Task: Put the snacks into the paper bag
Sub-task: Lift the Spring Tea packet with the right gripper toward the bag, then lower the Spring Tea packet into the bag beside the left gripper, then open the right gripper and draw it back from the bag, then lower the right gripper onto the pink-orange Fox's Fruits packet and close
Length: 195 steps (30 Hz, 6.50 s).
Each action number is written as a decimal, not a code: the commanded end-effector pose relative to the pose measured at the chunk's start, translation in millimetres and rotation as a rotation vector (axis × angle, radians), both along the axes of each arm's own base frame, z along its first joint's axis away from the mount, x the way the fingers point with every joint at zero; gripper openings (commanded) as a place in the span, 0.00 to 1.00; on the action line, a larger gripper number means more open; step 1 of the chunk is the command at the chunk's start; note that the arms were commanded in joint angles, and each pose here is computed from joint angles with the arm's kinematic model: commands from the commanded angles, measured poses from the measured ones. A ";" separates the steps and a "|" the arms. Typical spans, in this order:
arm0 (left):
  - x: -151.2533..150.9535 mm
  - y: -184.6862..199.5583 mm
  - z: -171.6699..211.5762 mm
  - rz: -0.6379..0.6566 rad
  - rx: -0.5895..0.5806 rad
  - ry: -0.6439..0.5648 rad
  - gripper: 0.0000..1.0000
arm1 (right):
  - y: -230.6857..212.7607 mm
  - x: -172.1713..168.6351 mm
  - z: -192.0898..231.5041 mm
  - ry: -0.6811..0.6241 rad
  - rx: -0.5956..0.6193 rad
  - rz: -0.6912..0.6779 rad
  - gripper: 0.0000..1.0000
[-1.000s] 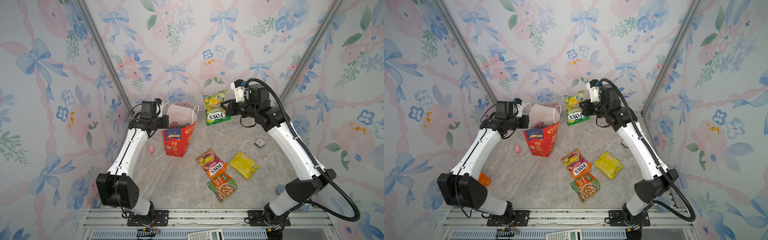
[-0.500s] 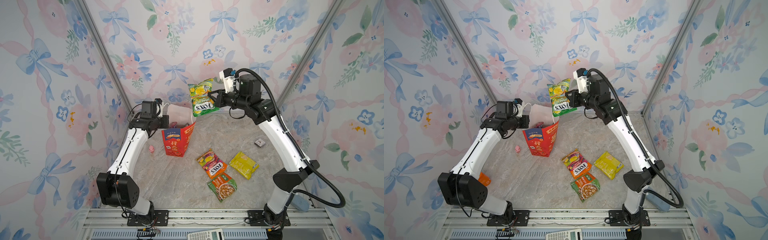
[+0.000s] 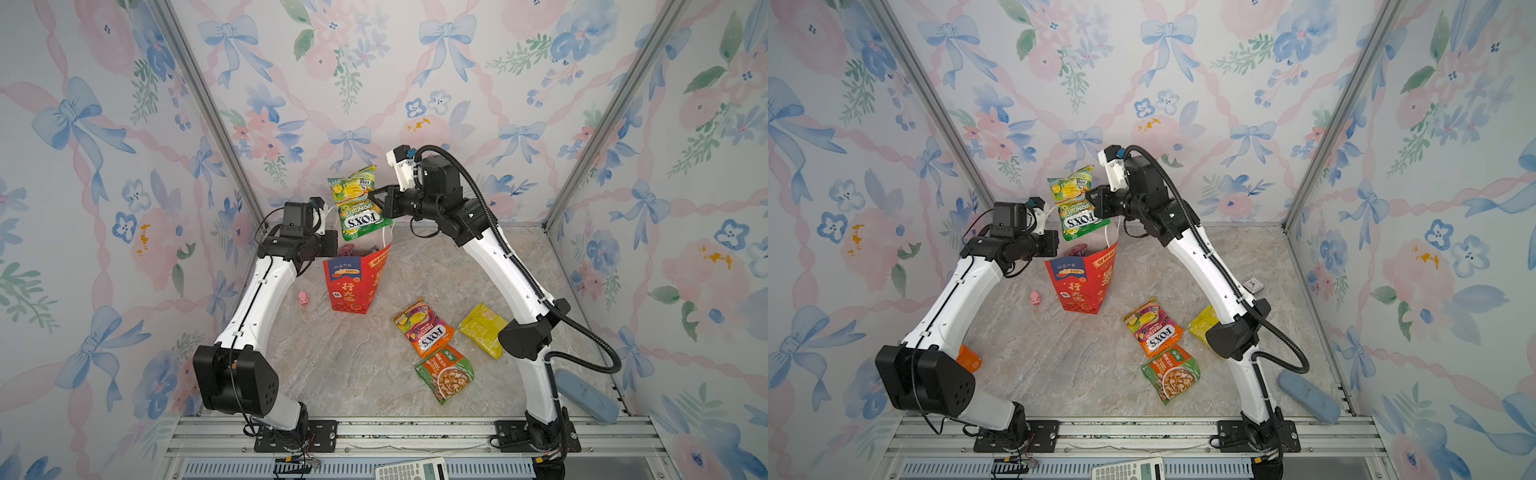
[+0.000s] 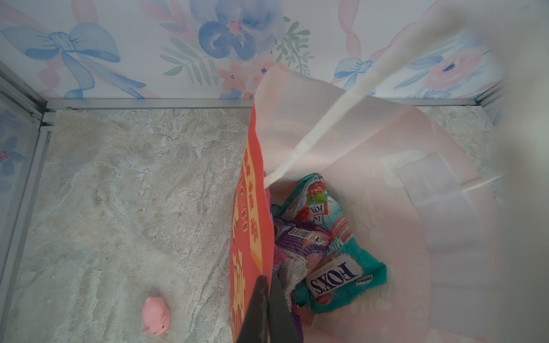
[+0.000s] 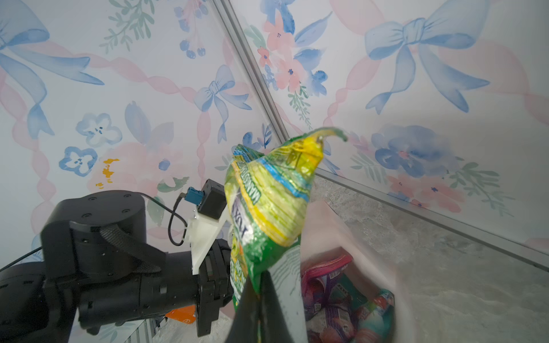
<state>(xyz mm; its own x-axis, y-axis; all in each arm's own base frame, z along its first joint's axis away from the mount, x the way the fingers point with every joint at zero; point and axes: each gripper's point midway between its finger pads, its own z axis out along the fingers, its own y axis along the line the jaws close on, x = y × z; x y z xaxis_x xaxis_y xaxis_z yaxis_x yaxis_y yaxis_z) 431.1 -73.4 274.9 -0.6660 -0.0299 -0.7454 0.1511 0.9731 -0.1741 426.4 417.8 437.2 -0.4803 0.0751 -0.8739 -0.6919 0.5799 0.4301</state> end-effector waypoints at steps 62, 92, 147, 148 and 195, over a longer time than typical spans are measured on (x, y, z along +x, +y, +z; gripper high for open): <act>-3.0 1.1 1.4 -0.016 0.006 -0.008 0.00 | 23.8 -11.1 -41.5 0.104 0.052 0.015 0.00; -4.0 1.0 5.1 -0.017 0.004 -0.017 0.00 | 41.2 -1.1 -104.3 0.248 0.022 0.058 0.00; -2.3 3.1 1.0 -0.011 0.014 -0.009 0.00 | -72.9 -115.7 -106.1 0.148 -0.164 0.210 0.63; -2.2 2.9 1.2 -0.011 0.013 -0.010 0.00 | -83.5 -114.6 -120.5 0.175 -0.189 0.188 0.63; -1.4 1.1 -1.9 -0.018 0.006 -0.001 0.00 | -150.4 -103.2 -410.3 0.829 -0.341 -0.062 0.37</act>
